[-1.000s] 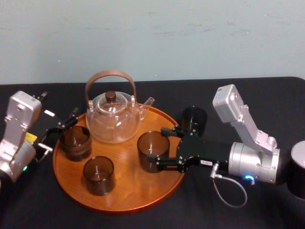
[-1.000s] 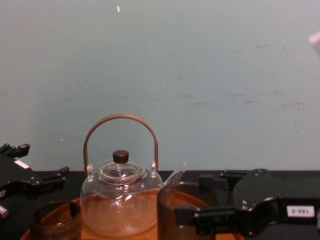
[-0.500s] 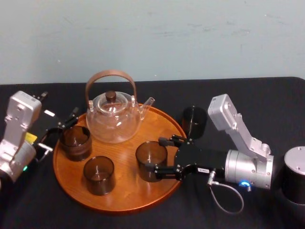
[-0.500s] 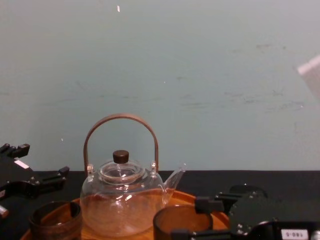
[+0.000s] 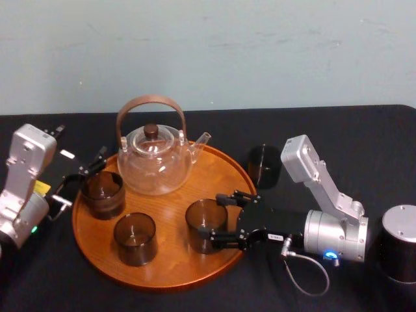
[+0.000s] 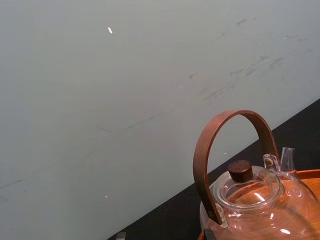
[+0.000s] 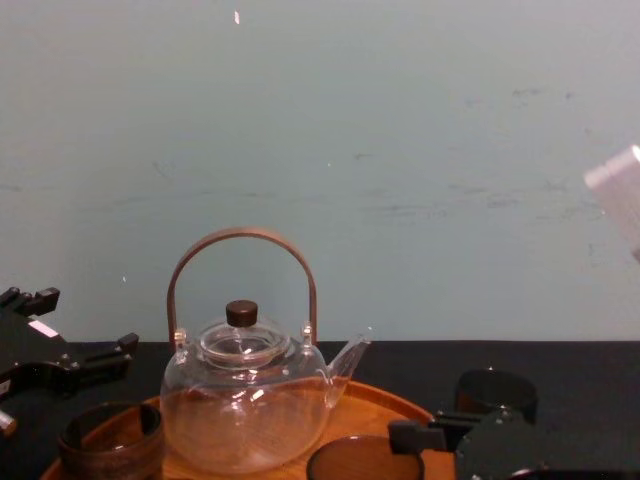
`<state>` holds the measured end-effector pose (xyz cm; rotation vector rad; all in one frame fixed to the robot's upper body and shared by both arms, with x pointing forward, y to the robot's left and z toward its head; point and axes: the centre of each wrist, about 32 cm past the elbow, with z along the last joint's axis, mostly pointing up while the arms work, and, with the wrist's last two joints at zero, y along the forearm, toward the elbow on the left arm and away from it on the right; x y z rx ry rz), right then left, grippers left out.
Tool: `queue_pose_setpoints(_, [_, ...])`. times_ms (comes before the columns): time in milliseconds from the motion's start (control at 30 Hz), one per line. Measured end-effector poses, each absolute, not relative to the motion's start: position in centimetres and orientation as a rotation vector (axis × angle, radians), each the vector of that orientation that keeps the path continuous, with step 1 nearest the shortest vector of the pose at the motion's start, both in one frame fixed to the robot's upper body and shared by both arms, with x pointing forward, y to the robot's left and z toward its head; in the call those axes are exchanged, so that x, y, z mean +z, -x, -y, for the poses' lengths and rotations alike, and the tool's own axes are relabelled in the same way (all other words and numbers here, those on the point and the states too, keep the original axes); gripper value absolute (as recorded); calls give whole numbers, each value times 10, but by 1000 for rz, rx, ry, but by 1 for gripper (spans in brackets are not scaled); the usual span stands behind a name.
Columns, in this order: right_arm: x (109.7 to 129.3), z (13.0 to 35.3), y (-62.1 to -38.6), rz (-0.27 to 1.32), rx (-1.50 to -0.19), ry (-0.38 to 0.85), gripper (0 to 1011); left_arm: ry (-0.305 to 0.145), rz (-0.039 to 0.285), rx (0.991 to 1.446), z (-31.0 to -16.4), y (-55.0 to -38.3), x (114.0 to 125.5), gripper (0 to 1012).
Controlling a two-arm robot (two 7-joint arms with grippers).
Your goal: Pick up the glass from the table and place it on the tray.
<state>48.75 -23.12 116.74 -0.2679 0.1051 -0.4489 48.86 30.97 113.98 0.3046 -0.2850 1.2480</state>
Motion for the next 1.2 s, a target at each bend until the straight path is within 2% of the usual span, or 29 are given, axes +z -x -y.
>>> queue_pose_setpoints(500, [1158,232,-487,-123,-460,285,881,-304,285,1248,-310,-489,1140,1001])
queue_pose_setpoints(1200, [1156,231,-486,-118,-463,298,881,-304,285,1248,-310,-489,1140,1001])
